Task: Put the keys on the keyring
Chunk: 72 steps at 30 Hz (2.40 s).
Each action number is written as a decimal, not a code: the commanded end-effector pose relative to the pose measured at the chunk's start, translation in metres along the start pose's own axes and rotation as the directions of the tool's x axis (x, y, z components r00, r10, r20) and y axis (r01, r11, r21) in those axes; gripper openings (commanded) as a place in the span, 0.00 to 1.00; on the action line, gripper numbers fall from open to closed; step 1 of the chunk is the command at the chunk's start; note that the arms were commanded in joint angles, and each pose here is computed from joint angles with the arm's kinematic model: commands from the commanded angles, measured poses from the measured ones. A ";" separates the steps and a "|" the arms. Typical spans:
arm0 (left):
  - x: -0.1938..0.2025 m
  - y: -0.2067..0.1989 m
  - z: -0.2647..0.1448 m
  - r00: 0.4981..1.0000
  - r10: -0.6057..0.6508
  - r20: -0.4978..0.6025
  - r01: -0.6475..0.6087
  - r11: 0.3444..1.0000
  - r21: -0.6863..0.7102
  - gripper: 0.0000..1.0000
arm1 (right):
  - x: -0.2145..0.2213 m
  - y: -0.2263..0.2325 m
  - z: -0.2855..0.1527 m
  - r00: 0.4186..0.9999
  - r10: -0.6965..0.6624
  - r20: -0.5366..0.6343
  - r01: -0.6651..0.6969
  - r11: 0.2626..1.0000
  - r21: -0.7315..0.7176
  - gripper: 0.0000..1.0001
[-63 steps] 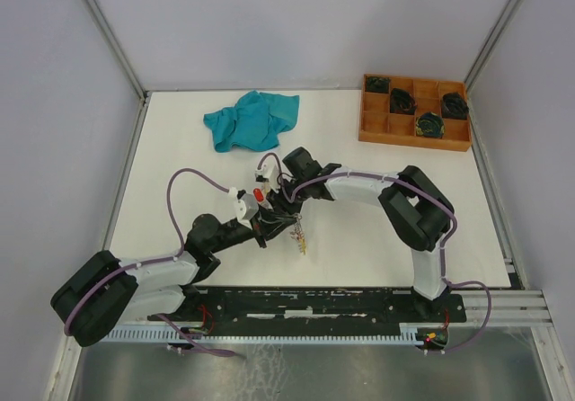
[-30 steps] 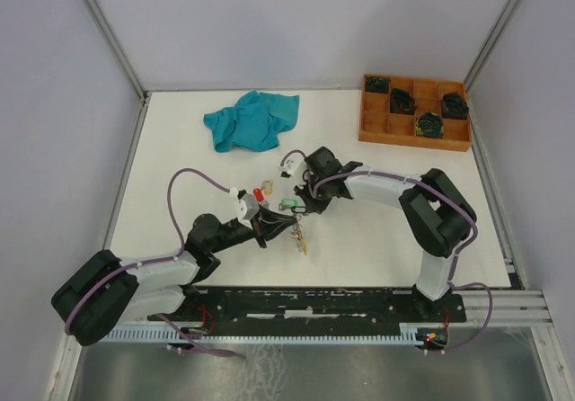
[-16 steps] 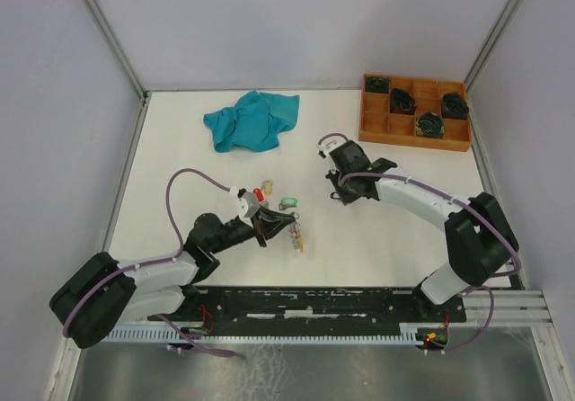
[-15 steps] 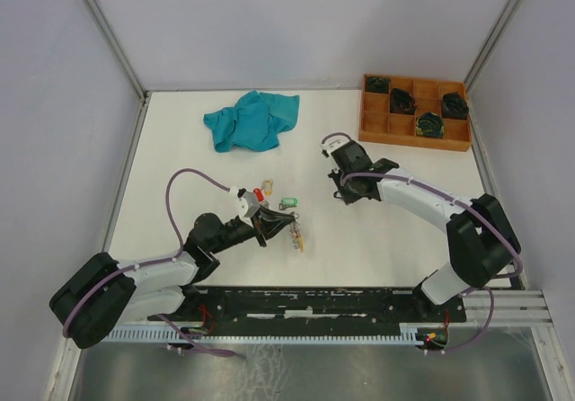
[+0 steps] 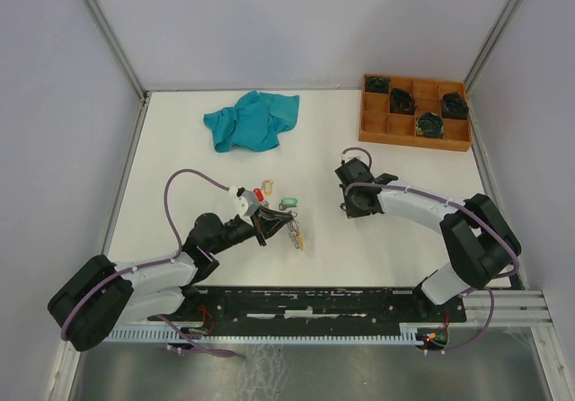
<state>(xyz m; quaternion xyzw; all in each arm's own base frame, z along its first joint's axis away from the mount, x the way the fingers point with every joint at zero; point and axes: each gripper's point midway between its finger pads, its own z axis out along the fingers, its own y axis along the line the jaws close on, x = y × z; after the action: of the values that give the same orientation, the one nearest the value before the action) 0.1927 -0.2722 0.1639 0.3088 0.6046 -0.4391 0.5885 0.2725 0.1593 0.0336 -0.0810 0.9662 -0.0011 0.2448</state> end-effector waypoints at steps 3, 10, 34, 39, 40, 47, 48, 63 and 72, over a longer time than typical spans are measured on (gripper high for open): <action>-0.027 0.001 0.006 0.995 0.072 0.074 -0.072 0.997 -0.003 0.03 | -0.003 0.020 0.002 0.997 0.070 0.018 -0.069 0.995 -0.072 0.21; -0.028 0.000 0.006 0.995 0.073 0.074 -0.073 0.997 -0.005 0.03 | -0.014 0.013 -0.016 1.000 -0.006 0.021 0.007 0.996 -0.085 0.45; -0.026 0.000 0.007 0.995 0.068 0.068 -0.068 0.998 0.005 0.03 | 0.015 0.004 0.000 0.998 0.000 -0.068 -0.005 0.997 -0.079 0.37; -0.027 0.000 0.007 0.995 0.068 0.070 -0.069 0.998 0.005 0.03 | 0.018 0.003 0.002 0.998 0.000 -0.069 -0.006 0.997 -0.079 0.27; -0.027 -0.001 0.007 0.995 0.068 0.070 -0.069 0.998 0.006 0.03 | 0.018 0.004 0.002 0.998 0.000 -0.067 -0.005 0.997 -0.080 0.26; -0.026 -0.001 0.008 0.995 0.066 0.069 -0.067 0.998 0.009 0.03 | 0.016 0.004 0.001 0.998 -0.004 -0.057 -0.001 0.996 -0.086 0.20; -0.026 -0.001 0.008 0.995 0.066 0.068 -0.067 0.998 0.009 0.03 | 0.014 0.004 0.000 0.999 -0.003 -0.053 -0.002 0.996 -0.087 0.20; -0.028 -0.001 0.008 0.995 0.072 0.073 -0.073 0.997 0.009 0.03 | 0.004 0.004 -0.014 0.999 -0.040 -0.010 0.039 0.994 -0.106 0.01; -0.044 0.002 0.015 0.991 0.104 0.087 -0.104 0.995 -0.003 0.03 | -0.039 0.010 -0.066 0.964 -0.182 0.192 0.219 0.956 -0.193 0.01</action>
<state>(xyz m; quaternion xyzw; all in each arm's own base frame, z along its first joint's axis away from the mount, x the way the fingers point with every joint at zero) 0.1964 -0.2738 0.1688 0.3077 0.6080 -0.4355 0.5882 0.2575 0.1600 0.0640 -0.1495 0.9539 0.0572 0.2541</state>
